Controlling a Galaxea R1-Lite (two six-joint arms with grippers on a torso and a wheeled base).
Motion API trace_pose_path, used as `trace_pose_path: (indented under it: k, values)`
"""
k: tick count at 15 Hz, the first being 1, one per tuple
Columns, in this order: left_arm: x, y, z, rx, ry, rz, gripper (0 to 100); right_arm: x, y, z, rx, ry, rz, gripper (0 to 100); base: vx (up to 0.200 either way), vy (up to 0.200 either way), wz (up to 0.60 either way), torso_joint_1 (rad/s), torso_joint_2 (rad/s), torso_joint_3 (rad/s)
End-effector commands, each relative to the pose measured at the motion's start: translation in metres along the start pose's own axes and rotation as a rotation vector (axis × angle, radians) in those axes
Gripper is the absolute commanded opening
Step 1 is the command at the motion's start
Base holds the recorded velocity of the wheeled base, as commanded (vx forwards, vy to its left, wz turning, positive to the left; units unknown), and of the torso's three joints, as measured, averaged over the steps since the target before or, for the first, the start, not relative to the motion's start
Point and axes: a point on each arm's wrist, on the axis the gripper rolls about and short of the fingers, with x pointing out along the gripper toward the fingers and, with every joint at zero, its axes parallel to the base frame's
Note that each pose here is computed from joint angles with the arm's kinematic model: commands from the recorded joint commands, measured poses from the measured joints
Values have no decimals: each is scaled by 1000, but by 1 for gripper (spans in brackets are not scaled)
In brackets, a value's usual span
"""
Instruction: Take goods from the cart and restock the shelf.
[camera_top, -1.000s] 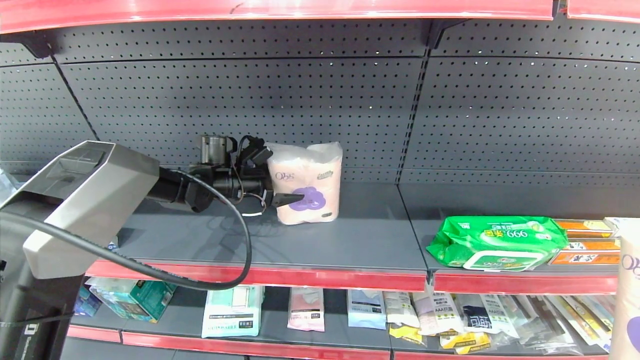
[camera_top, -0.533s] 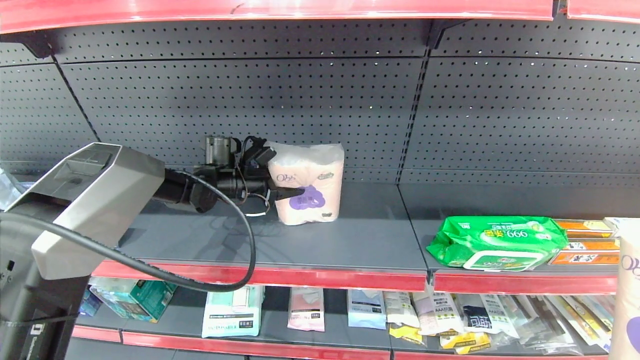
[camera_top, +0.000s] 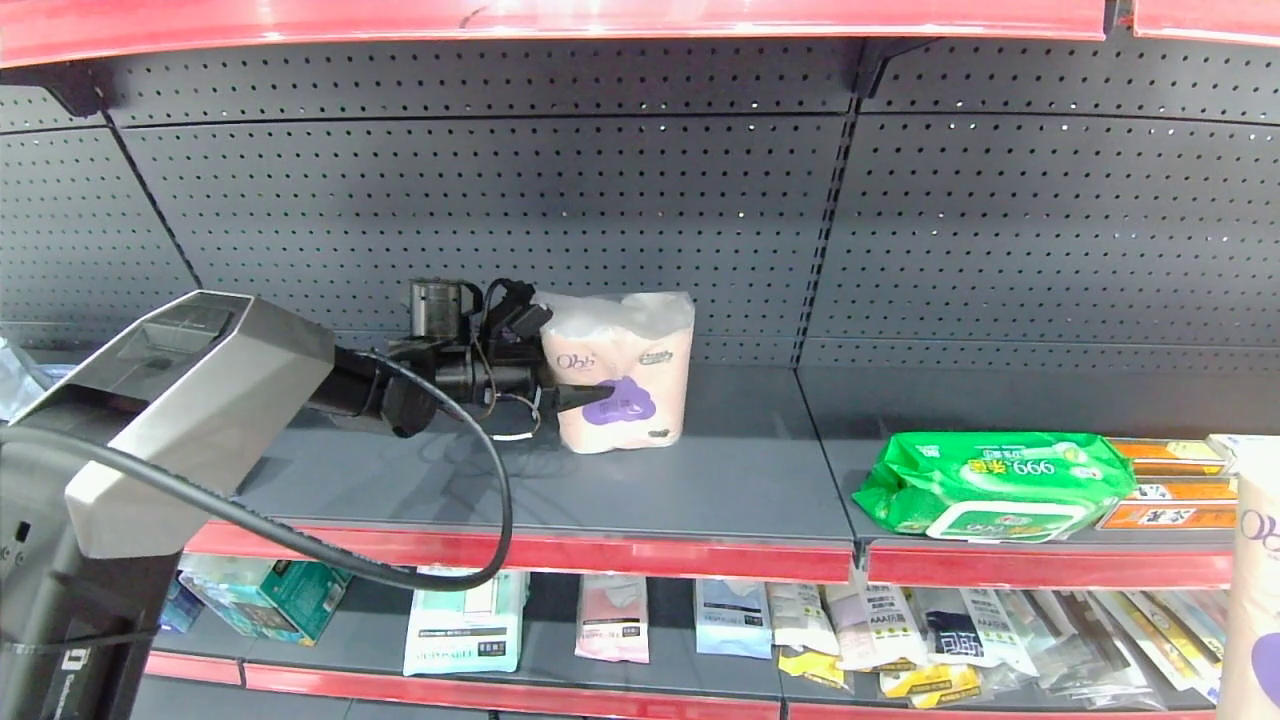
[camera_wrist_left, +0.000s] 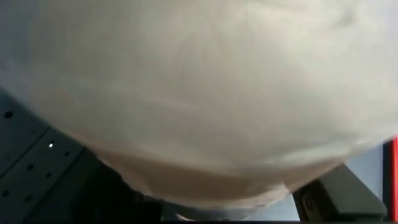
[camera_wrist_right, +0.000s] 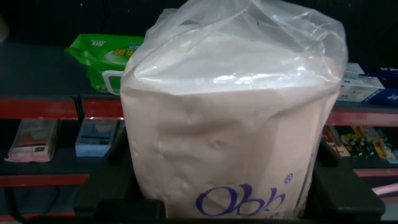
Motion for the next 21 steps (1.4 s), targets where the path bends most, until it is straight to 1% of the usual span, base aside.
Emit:
trace_pose_path:
  k: [1,2,3,4,5,6,7,8,10,11,12,13,15,18,21]
  values:
    - [-17,-11,4,-44,6,-1,0,2,0,1,0,8,3,0,0,0,0,0,0,0]
    - [-25,-20,7,-91,17,-4,0,3,0,1,0,12,6,0,0,0,0,0,0,0]
    - [-34,-28,11,-120,23,-5,0,3,0,1,0,14,6,0,0,0,0,0,0,0]
    - [-41,-29,10,-119,18,-3,0,3,0,0,0,15,8,0,0,0,0,0,0,0]
    - [-45,-28,10,-111,9,2,0,3,0,0,0,15,9,0,0,0,0,0,0,0]
    - [-50,-29,9,-112,7,6,0,3,0,0,-1,16,11,0,0,0,0,0,0,0]
    - [-54,-33,9,-117,10,5,0,3,0,0,-1,16,11,0,0,0,0,0,0,0]
    - [-65,-41,8,-132,19,8,0,3,0,1,-1,14,11,0,0,0,0,0,0,0]
    - [-76,-49,6,-142,16,2,0,4,0,0,1,21,17,0,0,0,0,0,0,0]
    - [-78,-49,5,-139,11,0,0,5,0,0,1,25,18,0,0,0,0,0,0,0]
    - [-84,-49,0,-131,-5,-3,0,7,0,1,-1,29,22,0,0,0,0,0,0,0]
    - [-92,-48,-4,-117,-27,-3,0,8,0,1,-1,35,23,0,0,0,0,0,0,0]
    - [-99,-47,-8,-119,-38,-10,0,8,0,1,-1,37,23,0,0,0,0,0,0,0]
    - [-105,-44,-10,-105,-56,-14,0,8,0,1,-1,37,23,0,0,0,0,0,0,0]
    - [-111,-50,-19,-116,-67,-44,0,8,0,1,-1,36,21,0,0,0,0,0,0,0]
